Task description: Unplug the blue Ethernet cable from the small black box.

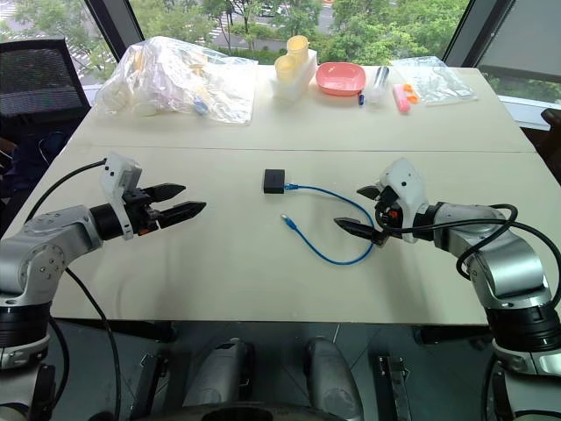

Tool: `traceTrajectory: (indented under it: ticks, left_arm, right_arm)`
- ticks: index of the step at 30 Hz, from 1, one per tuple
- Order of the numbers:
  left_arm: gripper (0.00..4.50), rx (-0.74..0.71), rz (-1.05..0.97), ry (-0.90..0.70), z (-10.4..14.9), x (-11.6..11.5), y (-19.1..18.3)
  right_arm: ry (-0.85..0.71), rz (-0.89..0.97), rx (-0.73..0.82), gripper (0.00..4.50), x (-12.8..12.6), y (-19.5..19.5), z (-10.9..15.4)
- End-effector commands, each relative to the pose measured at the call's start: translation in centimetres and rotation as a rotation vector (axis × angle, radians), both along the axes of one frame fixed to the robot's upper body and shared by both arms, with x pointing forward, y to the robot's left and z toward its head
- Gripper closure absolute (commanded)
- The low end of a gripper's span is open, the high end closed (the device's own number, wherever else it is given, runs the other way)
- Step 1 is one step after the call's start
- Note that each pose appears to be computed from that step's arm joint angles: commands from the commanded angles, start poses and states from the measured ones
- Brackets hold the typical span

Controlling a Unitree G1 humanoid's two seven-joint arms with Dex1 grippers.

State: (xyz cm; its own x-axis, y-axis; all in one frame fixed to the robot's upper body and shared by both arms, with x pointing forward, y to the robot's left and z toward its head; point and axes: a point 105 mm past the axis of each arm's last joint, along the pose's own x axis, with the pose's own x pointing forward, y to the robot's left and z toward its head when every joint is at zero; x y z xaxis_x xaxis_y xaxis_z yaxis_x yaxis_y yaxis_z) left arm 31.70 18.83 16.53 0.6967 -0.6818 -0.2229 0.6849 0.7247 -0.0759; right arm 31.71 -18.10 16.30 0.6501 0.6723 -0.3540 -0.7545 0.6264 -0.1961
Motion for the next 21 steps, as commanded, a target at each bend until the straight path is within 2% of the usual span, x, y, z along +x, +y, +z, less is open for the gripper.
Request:
traceTrajectory:
  ticks: [1,5,8,10,14,19,21]
  left_arm:
    - [0.38,0.05,-0.017,-0.088,2.1,0.7,0.2]
    - [0.38,0.055,-0.059,-0.108,4.0,1.0,1.1]
    - [0.38,0.077,-0.168,-0.06,4.4,-0.4,1.1]
    - [0.38,0.093,-0.2,-0.041,4.5,-0.9,1.1]
    - [0.38,0.107,-0.229,0.003,4.9,-2.9,1.9]
    - [0.38,0.093,-0.119,-0.012,4.6,-3.7,3.0]
    - [0.33,0.09,-0.082,-0.014,4.2,-4.2,3.1]
  right_arm:
    - [-0.094,0.097,-0.041,0.0,1.6,2.0,1.7]
    - [-0.14,0.215,-0.059,0.0,5.1,5.9,3.1]
    - [-0.122,0.221,-0.079,0.0,9.0,8.9,2.7]
    - [-0.097,0.24,-0.089,0.0,10.2,10.0,2.1]
    - [0.013,0.259,-0.197,0.0,11.3,10.9,-1.2]
    - [0.108,0.252,-0.318,0.0,11.0,10.8,-5.0]
    - [0.124,0.232,-0.345,0.53,10.9,10.8,-6.0]
